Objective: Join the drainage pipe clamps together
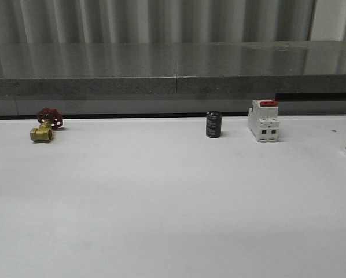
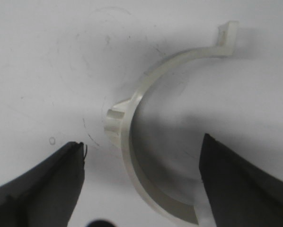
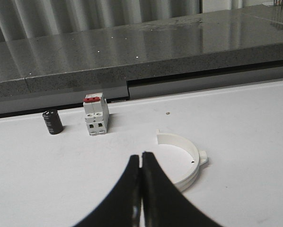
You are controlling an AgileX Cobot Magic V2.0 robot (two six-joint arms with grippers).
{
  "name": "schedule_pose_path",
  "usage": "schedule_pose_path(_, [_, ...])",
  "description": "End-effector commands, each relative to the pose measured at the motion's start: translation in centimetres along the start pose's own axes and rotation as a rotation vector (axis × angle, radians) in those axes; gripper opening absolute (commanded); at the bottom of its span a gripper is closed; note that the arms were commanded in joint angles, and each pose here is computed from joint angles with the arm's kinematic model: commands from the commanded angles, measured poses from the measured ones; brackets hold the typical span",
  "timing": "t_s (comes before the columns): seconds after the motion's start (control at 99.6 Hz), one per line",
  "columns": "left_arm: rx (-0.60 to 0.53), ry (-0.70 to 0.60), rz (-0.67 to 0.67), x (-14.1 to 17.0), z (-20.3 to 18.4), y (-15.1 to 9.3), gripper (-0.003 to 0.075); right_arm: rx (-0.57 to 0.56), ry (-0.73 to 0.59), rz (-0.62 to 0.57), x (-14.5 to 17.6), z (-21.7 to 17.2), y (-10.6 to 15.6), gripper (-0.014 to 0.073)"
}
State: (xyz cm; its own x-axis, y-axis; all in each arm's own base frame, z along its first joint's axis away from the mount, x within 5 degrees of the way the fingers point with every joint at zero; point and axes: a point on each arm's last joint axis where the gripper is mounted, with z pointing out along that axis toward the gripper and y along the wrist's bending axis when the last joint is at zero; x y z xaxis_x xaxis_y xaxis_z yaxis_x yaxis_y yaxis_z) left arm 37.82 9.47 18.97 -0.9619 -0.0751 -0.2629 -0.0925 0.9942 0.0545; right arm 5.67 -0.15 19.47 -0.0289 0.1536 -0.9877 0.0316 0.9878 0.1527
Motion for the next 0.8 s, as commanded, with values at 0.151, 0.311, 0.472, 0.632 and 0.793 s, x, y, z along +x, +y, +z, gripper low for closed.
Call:
schedule_pose_path(0.151, [-0.03, -0.088, 0.019, -1.5, -1.2, 0.4, 0.0501, -0.01, -0.122, -0.019, -1.5, -0.3, 0.2, -0.0067])
schedule_pose_path(0.311, [-0.027, -0.071, 0.019, -1.4, -0.2, 0.4, 0.0501, -0.01, -0.122, -0.019, -1.5, -0.3, 0.2, -0.0067])
schedule_pose_path(0.472, [-0.022, -0.044, 0.02, -1.3, 0.9, 0.4, 0.0501, -0.01, -0.122, -0.019, -1.5, -0.3, 0.2, -0.0067])
schedule_pose_path(0.632, [-0.022, -0.044, 0.02, -1.3, 1.2, 0.4, 0.0501, -0.01, -0.122, -0.019, -1.5, -0.3, 0.2, -0.0067])
schedule_pose_path(0.793, [-0.023, -0.053, 0.02, -1.4, 1.2, 0.4, 0.0449, -0.01, -0.122, -0.019, -1.5, -0.3, 0.2, -0.0067])
